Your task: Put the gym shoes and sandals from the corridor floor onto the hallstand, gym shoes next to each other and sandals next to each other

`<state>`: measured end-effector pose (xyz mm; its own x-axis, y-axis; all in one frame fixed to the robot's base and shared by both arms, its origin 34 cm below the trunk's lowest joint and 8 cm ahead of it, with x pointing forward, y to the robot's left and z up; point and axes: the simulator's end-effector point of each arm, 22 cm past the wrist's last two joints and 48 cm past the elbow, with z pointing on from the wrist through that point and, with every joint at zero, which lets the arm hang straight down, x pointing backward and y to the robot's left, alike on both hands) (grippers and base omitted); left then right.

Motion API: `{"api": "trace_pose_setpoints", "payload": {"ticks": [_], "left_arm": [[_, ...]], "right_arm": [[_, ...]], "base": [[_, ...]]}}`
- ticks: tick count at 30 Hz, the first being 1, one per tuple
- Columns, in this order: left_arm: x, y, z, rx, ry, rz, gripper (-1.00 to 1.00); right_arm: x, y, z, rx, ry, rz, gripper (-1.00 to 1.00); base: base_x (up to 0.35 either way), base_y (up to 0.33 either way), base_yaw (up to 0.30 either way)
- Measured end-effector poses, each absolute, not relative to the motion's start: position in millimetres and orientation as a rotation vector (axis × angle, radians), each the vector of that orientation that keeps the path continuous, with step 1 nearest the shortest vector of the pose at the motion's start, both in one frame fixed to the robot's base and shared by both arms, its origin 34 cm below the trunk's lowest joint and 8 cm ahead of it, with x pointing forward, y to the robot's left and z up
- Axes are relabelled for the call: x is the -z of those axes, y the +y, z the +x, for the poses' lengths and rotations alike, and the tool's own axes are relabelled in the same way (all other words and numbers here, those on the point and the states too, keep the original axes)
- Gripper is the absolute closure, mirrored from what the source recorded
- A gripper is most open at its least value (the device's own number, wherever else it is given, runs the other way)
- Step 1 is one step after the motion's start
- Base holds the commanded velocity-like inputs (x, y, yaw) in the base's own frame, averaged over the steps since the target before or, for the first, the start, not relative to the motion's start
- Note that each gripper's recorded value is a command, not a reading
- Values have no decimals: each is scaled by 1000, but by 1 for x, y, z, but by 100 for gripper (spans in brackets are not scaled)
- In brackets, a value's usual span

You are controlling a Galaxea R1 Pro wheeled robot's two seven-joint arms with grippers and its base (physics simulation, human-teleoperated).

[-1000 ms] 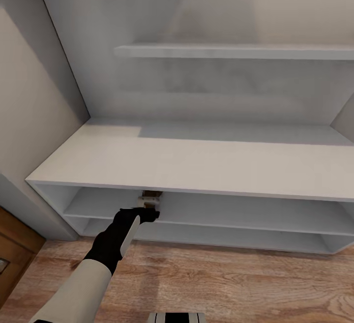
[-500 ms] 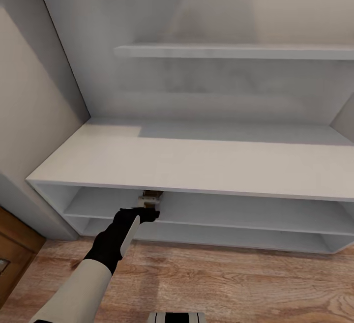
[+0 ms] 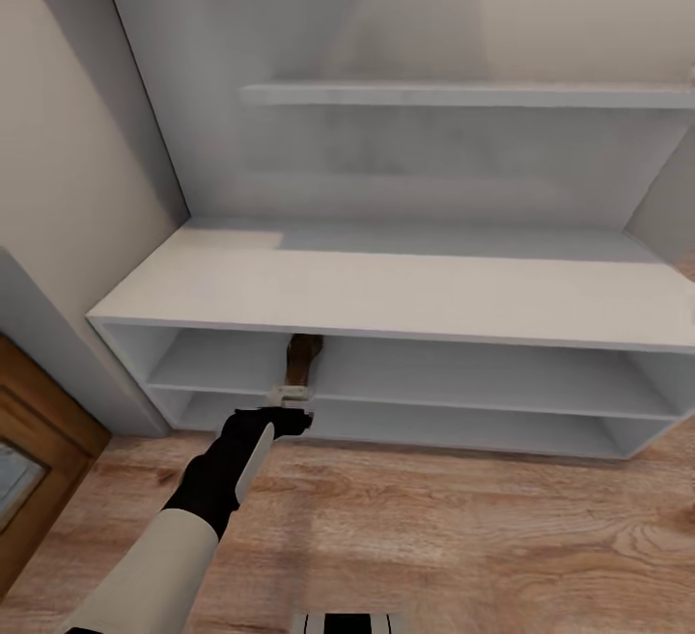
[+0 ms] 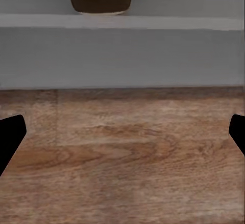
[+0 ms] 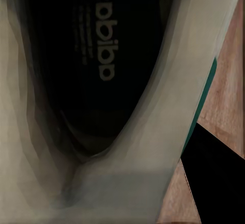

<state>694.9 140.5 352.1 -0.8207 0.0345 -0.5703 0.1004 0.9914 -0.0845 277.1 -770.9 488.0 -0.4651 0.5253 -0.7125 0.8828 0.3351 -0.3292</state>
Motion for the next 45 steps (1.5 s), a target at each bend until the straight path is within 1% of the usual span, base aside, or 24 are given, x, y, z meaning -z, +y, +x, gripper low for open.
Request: {"api": "trace_pose_setpoints", "payload": {"ticks": [16, 22, 31, 34, 45], "left_arm": [[-349, 160, 696, 112, 2527, 90, -100], [-367, 168, 721, 105, 2361, 57, -100], [-350, 181, 711, 92, 2363, 99, -100], [-344, 176, 704, 112, 2390, 83, -100], [-338, 200, 699, 45, 2428, -9, -100]], "right_arm": [[-487, -770, 277, 971, 2118, 1234, 100], [-485, -769, 276, 967, 2116, 1237, 100], [-462, -753, 294, 920, 2140, 1232, 100], [-472, -758, 292, 939, 2150, 1204, 100], [-526, -788, 265, 1046, 2067, 1189, 100]], "base": [[-335, 0, 0], [-259, 0, 0], [-22, 0, 0], [0, 0, 0], [-24, -16, 0]]}}
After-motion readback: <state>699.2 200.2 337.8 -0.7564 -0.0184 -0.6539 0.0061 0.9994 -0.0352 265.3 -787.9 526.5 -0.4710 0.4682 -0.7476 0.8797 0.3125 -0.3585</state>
